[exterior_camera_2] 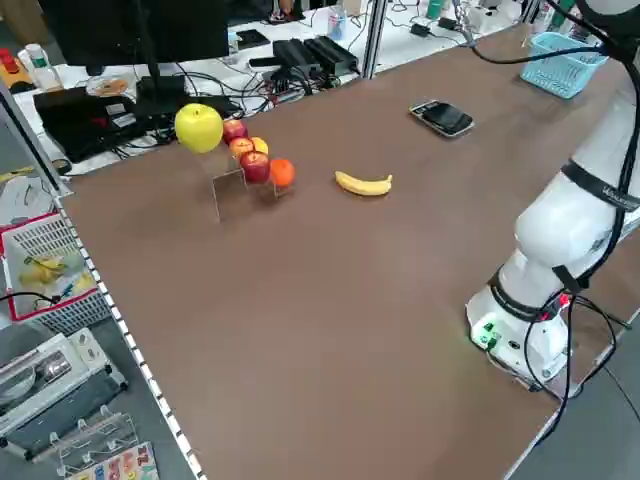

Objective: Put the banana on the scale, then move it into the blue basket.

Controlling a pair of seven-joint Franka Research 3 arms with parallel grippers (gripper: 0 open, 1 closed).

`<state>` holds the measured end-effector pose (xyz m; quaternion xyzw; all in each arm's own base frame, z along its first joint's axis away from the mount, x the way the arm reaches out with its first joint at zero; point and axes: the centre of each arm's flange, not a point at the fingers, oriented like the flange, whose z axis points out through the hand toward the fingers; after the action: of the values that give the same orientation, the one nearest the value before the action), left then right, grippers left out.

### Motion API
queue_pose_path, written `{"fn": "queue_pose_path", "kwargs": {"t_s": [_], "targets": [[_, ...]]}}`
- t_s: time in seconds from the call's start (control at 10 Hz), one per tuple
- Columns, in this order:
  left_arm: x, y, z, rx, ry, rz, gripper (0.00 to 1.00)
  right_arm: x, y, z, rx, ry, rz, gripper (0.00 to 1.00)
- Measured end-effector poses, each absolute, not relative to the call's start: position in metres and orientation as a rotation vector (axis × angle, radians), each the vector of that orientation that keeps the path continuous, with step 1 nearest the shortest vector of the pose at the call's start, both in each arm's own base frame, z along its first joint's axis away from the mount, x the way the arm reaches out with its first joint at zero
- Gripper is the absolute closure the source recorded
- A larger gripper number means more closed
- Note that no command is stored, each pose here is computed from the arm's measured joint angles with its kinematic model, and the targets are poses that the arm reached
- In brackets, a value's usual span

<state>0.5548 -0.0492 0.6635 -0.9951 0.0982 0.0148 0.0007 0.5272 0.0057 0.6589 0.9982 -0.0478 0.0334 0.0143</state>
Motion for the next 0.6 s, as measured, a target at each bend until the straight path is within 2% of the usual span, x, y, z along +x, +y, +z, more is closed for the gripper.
{"fn": "queue_pose_path", "kwargs": {"t_s": [0.3, 0.6], "targets": [[0.556, -0.048, 0.662, -3.127, 0.274, 0.052, 0.0, 0.527, 0.006, 0.659, 3.108, -0.149, 0.103, 0.0], [0.581, -0.051, 0.612, -3.117, -0.046, 0.178, 0.0, 0.527, 0.005, 0.659, 3.108, -0.15, 0.104, 0.0]]}}
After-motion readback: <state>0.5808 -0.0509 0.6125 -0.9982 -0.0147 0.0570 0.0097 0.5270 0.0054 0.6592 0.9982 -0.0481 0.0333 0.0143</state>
